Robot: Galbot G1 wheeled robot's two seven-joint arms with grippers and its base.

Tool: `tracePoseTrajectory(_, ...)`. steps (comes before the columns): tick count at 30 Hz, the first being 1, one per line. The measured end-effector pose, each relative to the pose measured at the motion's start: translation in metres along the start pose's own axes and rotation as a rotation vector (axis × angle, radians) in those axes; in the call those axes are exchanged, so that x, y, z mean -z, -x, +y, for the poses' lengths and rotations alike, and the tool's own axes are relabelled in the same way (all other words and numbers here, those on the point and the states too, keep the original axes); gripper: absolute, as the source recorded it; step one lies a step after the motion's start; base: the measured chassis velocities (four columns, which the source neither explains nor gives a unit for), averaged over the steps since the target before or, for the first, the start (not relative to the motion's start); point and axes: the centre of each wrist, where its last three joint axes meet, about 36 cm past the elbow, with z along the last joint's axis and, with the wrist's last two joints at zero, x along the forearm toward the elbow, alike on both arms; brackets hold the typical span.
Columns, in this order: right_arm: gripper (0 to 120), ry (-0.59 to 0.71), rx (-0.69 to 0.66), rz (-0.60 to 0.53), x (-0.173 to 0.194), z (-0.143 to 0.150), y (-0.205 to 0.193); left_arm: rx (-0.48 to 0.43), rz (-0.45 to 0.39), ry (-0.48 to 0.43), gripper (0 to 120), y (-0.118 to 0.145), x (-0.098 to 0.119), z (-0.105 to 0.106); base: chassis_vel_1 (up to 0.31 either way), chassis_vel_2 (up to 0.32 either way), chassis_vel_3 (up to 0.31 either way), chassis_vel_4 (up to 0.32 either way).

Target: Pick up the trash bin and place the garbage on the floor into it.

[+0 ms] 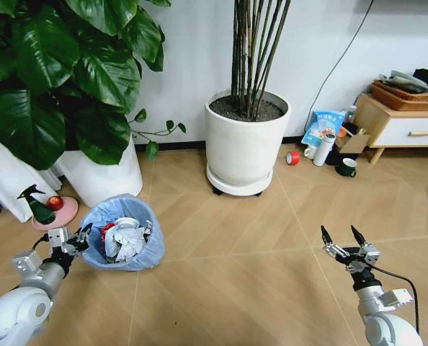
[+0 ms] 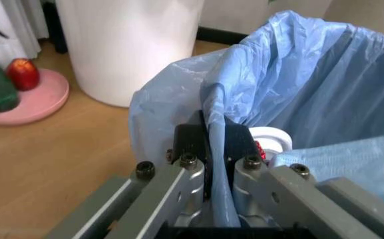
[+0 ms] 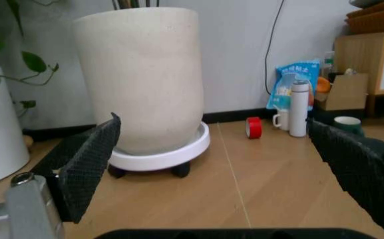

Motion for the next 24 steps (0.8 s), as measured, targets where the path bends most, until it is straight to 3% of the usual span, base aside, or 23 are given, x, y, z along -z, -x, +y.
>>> tracePoseTrajectory(24, 100, -0.009, 0.022, 0.001, -0.0016, 0.0021, -0.0064, 0.004, -0.003, 0.01, 0, -0.0019, 0.0062, 0.0039, 0.229, -0.229, -0.227, 0.228)
